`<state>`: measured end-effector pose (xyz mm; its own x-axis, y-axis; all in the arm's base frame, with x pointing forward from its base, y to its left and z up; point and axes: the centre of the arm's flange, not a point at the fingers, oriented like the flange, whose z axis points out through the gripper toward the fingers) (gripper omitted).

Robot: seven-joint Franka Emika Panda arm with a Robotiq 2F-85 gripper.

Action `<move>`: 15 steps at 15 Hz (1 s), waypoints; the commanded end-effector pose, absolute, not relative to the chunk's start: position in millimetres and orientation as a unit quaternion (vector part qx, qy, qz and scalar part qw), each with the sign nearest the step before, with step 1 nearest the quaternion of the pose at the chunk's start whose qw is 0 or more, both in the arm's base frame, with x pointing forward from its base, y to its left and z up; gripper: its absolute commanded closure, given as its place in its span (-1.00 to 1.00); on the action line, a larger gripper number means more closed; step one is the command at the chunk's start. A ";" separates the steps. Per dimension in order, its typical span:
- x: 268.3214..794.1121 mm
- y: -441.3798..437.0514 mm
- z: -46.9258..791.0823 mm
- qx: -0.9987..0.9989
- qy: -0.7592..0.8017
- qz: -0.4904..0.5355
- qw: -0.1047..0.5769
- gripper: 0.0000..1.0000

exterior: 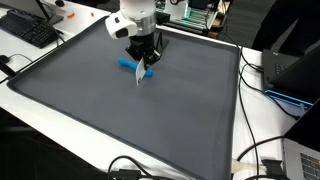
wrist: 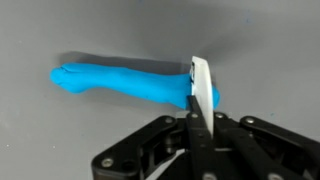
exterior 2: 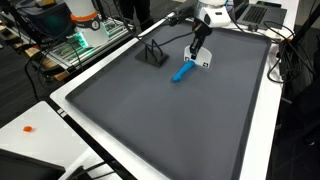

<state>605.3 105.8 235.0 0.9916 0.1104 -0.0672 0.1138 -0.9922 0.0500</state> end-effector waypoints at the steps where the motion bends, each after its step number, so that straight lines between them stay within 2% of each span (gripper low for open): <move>1: 598.7 95.8 205.2 0.996 0.062 -0.050 0.036 0.98; 15: 584.3 88.2 214.2 0.995 0.055 -0.080 0.021 0.98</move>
